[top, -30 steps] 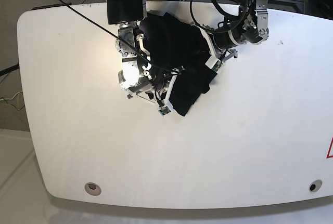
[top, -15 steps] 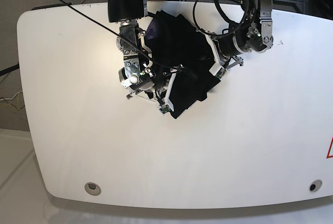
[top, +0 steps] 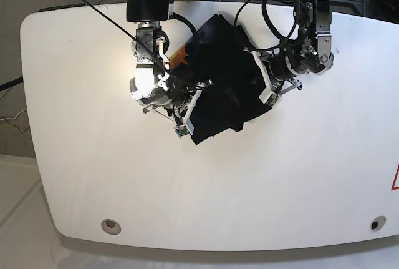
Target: Fold the T-shirt properly
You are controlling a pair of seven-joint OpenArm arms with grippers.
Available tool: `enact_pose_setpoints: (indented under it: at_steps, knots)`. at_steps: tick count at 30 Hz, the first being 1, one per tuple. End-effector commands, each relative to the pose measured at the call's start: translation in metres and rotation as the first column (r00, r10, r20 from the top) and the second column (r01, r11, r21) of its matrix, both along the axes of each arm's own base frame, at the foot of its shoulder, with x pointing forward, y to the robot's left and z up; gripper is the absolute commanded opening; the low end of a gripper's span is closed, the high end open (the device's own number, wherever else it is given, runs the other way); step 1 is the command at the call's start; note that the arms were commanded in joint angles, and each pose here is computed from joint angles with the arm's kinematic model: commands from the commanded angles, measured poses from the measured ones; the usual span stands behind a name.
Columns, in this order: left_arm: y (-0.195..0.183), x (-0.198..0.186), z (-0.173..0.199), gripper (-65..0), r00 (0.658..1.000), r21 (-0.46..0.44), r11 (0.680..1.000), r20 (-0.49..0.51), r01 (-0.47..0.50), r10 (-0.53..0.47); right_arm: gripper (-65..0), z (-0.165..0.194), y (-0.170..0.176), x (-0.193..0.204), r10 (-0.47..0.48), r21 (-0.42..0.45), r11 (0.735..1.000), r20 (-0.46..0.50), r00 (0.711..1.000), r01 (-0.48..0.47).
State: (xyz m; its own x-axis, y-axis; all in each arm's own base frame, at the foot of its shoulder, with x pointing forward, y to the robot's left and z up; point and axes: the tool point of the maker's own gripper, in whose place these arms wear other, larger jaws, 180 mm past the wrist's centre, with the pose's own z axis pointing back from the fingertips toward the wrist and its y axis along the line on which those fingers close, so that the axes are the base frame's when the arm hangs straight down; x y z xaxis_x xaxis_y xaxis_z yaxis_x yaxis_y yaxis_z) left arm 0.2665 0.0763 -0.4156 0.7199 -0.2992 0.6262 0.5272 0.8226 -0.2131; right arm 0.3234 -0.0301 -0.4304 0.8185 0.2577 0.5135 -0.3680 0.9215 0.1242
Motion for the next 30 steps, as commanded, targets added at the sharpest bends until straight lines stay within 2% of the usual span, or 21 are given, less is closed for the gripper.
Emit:
enact_pose_setpoints:
  at_steps: [1, 9, 23, 30]
  knots:
    - [0.007, 0.011, 0.007, -65.0, 1.0, 0.031, 0.999, 0.025, -0.007, 0.007, -65.0, -0.021, -0.027, -0.024, -0.03, -0.112, 0.994, -0.112, 0.993, 0.017]
    - [0.014, 0.03, 0.018, -65.0, 0.998, 0.049, 0.999, 0.066, -0.009, 0.006, -65.0, -0.027, -0.03, -0.041, -0.043, -0.107, 0.994, -0.132, 0.99, 0.029]
    - [0.016, 0.051, 0.007, -65.0, 0.999, 0.037, 0.999, 0.028, -0.022, 0.021, -65.0, -0.033, -0.041, -0.059, -0.08, -0.111, 0.992, -0.154, 0.985, 0.063]
    - [0.009, 0.063, 0.016, -65.0, 0.999, 0.025, 1.0, 0.053, -0.014, 0.013, -65.0, -0.035, -0.036, -0.064, -0.08, -0.081, 0.994, -0.164, 0.983, 0.068]
